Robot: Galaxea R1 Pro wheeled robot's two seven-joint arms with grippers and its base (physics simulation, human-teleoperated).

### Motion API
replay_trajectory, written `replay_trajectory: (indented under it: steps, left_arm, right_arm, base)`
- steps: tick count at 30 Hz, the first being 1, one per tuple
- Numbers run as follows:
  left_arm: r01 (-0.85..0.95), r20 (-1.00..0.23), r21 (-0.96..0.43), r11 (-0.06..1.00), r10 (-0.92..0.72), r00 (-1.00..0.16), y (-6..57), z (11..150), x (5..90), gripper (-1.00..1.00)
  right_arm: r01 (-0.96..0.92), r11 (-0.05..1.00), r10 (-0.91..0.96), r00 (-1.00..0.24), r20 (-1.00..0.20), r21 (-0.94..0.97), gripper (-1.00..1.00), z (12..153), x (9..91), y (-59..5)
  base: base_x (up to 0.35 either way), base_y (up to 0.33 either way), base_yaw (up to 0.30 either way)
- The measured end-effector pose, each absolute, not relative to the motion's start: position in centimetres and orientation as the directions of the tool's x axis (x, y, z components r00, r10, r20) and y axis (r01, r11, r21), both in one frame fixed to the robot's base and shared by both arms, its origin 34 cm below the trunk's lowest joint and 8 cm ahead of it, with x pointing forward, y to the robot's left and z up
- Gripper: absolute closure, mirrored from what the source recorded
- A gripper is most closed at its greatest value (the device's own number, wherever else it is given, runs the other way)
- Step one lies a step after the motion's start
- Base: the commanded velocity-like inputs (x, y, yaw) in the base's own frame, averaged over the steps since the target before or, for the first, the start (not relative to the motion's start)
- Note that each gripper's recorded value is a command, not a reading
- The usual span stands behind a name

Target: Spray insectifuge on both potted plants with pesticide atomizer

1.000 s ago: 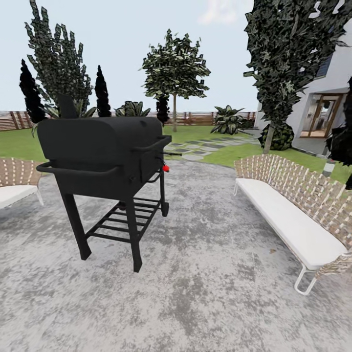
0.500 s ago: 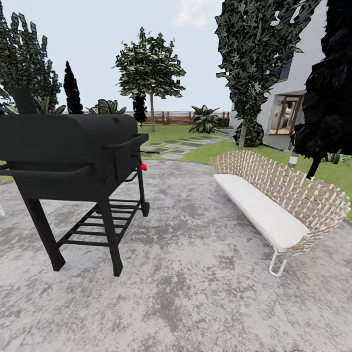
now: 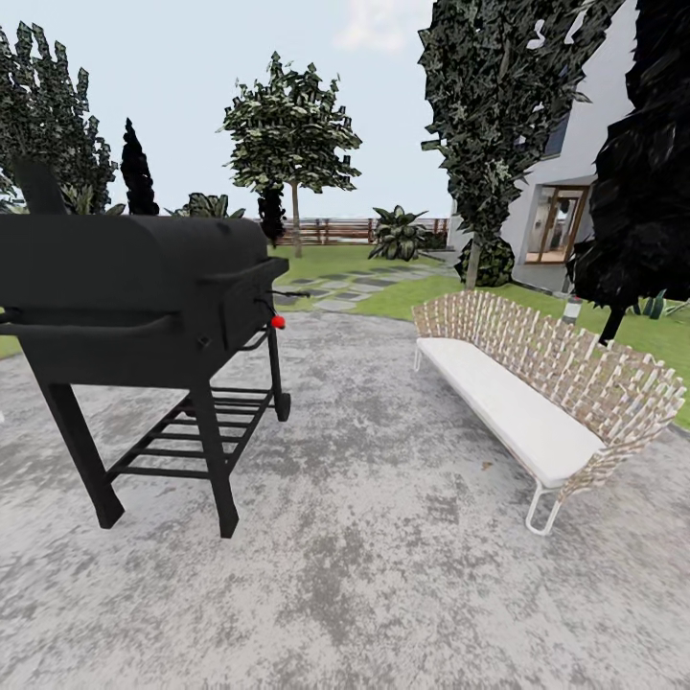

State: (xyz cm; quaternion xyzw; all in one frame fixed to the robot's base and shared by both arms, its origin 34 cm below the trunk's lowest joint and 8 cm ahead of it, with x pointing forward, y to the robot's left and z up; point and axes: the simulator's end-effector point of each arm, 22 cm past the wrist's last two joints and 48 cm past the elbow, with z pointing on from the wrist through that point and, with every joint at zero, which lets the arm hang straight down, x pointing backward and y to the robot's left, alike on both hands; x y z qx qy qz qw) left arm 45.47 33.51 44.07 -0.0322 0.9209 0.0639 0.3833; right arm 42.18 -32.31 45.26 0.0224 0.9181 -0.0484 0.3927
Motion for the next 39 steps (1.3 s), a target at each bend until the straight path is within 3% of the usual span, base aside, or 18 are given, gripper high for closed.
replay_trajectory:
  steps: [39]
  left_arm:
    - [-0.108,-0.688,0.097,0.989,-0.012,-0.726,33.6,35.1,43.2,-1.0]
  right_arm:
    - [0.078,0.994,0.002,-0.711,-0.703,-0.075,-1.0,36.5,40.1,-32.3]
  base:
    - [0.0,0.0,-0.006]
